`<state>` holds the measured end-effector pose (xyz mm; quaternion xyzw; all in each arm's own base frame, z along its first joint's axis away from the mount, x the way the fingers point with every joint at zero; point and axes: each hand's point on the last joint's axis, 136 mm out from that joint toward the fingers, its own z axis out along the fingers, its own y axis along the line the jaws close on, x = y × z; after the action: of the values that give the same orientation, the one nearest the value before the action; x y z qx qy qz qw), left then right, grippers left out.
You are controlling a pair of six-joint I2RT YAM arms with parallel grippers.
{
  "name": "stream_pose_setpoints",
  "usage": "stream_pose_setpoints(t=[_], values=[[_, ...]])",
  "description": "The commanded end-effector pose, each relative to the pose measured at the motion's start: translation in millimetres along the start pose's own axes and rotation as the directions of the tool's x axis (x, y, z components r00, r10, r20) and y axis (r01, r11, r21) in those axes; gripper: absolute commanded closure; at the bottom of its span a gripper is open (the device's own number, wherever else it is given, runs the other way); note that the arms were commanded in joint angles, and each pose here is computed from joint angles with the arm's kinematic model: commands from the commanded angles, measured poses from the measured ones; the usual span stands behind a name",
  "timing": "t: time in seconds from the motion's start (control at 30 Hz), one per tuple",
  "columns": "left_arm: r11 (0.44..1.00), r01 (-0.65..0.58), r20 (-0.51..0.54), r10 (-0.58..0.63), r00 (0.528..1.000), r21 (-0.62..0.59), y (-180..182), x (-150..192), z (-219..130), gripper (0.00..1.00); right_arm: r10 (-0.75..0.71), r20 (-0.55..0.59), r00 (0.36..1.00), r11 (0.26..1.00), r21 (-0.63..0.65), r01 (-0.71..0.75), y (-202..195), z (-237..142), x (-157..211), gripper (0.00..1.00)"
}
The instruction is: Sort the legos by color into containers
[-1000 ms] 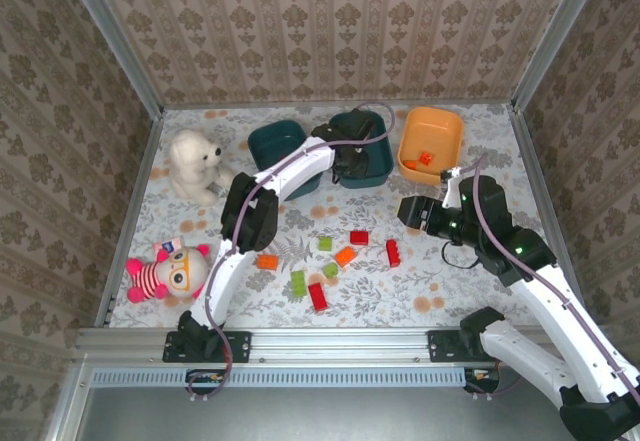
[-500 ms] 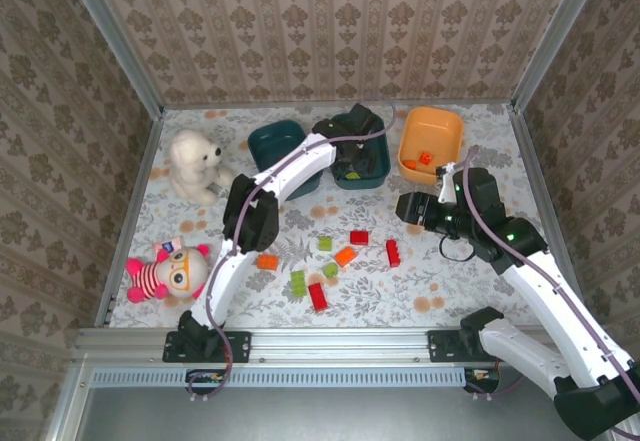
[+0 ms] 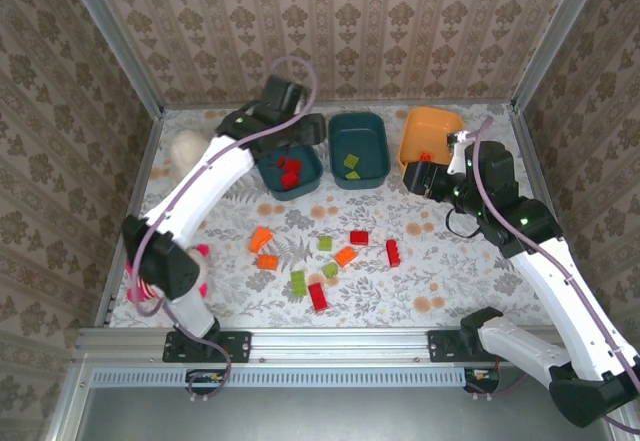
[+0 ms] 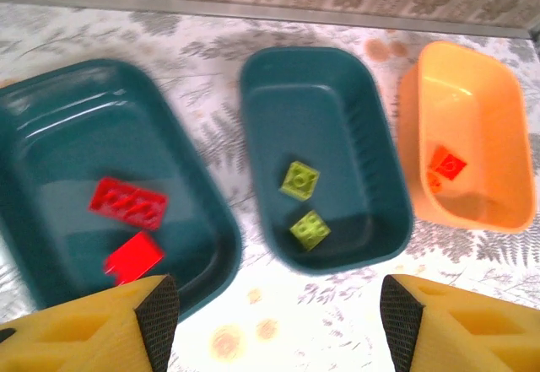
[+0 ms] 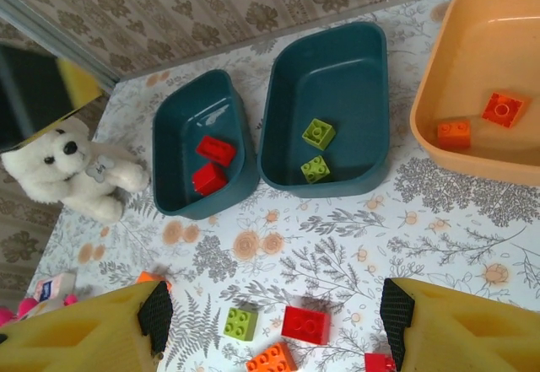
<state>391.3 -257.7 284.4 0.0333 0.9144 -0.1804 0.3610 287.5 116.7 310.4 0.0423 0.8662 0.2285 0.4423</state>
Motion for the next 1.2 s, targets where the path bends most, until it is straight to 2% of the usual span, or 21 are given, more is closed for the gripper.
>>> stream_pose_setpoints(t=[0.0, 0.17, 0.27, 0.33, 0.47, 0.6, 0.73, 0.93, 1.17], values=[[0.995, 0.079, -0.020, -0.081, 0.997, -0.067, 37.4, 29.2, -12.4, 0.32, -0.079, -0.005, 0.997, 0.997, -0.002, 0.079, 10.8, 7.0, -1.7, 0.31], [0.966, 0.167, -0.011, -0.172, 0.985, -0.199, 101.1, 84.8, -56.5, 0.32, -0.225, -0.128, 0.966, 0.972, -0.093, 0.214, 59.8, 43.7, 36.0, 0.31], [0.924, 0.238, 0.023, -0.243, 0.970, -0.298, 140.8, 122.7, -87.6, 0.32, -0.335, -0.213, 0.918, 0.936, -0.184, 0.299, 104.6, 75.1, 77.8, 0.31], [0.887, 0.296, 0.066, -0.292, 0.954, -0.356, 165.0, 147.1, -110.9, 0.32, -0.389, -0.303, 0.870, 0.915, -0.239, 0.326, 133.9, 101.9, 115.6, 0.30], [0.824, 0.377, 0.141, -0.351, 0.926, -0.423, 197.9, 181.5, -149.2, 0.32, -0.393, -0.445, 0.805, 0.916, -0.262, 0.303, 181.2, 139.6, 161.3, 0.29], [0.776, 0.420, 0.213, -0.362, 0.907, -0.470, 219.7, 196.8, -181.8, 0.33, -0.209, -0.619, 0.757, 0.978, -0.147, 0.150, 203.2, 182.0, 201.7, 0.28], [0.776, 0.436, 0.249, -0.359, 0.900, -0.457, 224.9, 200.8, -197.0, 0.32, -0.009, -0.723, 0.691, 1.000, -0.012, 0.000, 215.4, 211.7, 238.3, 0.32], [0.799, 0.438, 0.255, -0.360, 0.897, -0.413, 223.3, 206.6, -204.9, 0.33, 0.172, -0.746, 0.644, 0.985, 0.148, -0.091, 220.6, 237.9, 268.6, 0.31], [0.816, 0.419, 0.230, -0.353, 0.907, -0.398, 221.8, 213.9, -213.2, 0.32, 0.294, -0.726, 0.622, 0.954, 0.264, -0.143, 219.4, 258.8, 295.2, 0.31]])
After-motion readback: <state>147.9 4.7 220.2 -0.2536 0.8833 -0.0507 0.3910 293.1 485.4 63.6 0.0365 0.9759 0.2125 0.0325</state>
